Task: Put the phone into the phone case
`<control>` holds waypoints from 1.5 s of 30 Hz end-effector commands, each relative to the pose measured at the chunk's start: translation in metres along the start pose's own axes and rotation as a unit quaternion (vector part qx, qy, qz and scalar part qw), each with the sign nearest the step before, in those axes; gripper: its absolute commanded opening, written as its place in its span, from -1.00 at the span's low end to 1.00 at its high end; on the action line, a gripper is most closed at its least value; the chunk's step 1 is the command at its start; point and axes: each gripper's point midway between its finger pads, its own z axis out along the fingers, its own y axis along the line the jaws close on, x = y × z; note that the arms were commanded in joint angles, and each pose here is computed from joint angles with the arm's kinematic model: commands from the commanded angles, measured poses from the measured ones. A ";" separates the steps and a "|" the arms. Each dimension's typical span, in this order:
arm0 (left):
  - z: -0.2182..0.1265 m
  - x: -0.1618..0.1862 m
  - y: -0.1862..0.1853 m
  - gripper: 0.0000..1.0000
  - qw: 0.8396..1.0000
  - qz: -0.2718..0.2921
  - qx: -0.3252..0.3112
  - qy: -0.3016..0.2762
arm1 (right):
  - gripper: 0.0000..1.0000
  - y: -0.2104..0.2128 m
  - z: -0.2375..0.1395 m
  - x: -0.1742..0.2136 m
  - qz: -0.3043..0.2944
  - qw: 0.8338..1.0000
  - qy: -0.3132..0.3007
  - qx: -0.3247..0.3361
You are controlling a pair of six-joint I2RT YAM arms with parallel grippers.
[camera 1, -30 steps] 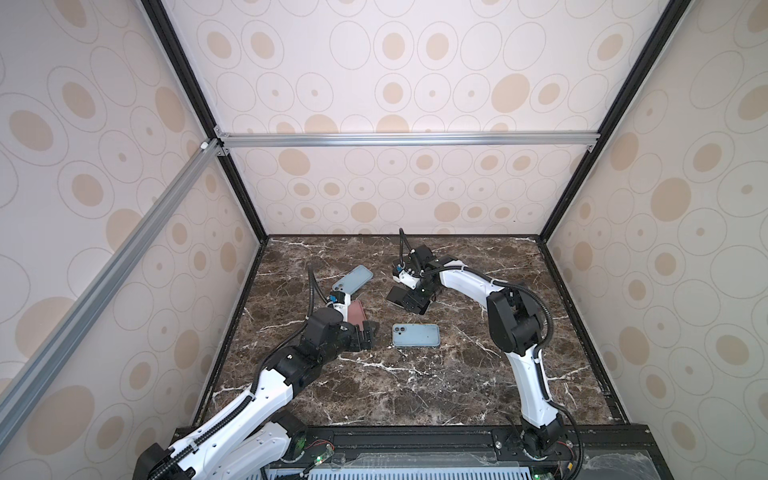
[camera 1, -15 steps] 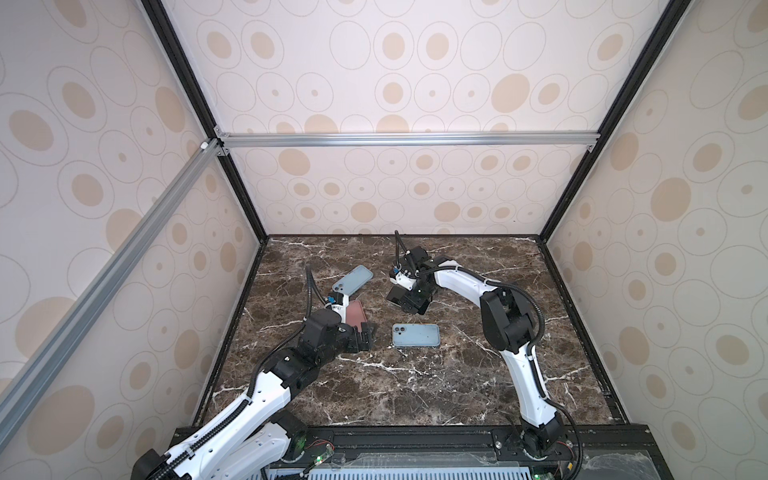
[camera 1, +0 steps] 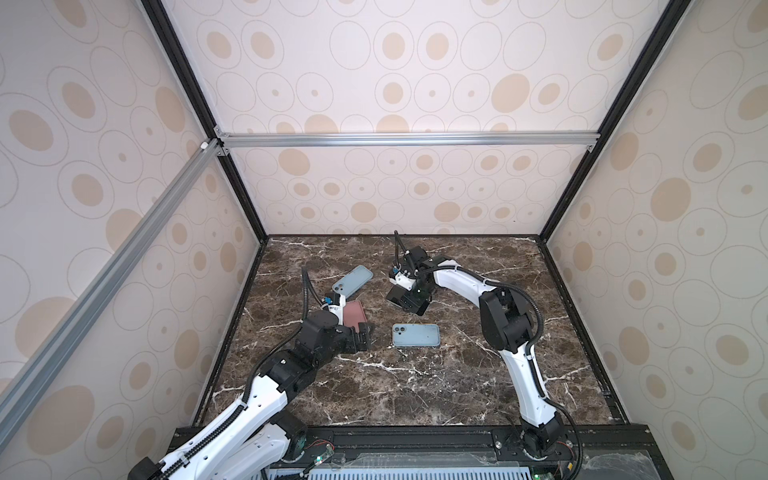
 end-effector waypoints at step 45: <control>-0.005 -0.025 -0.005 1.00 0.999 -0.039 0.008 -0.029 | -0.66 0.049 -0.088 -0.010 0.085 0.989 -0.103 -0.065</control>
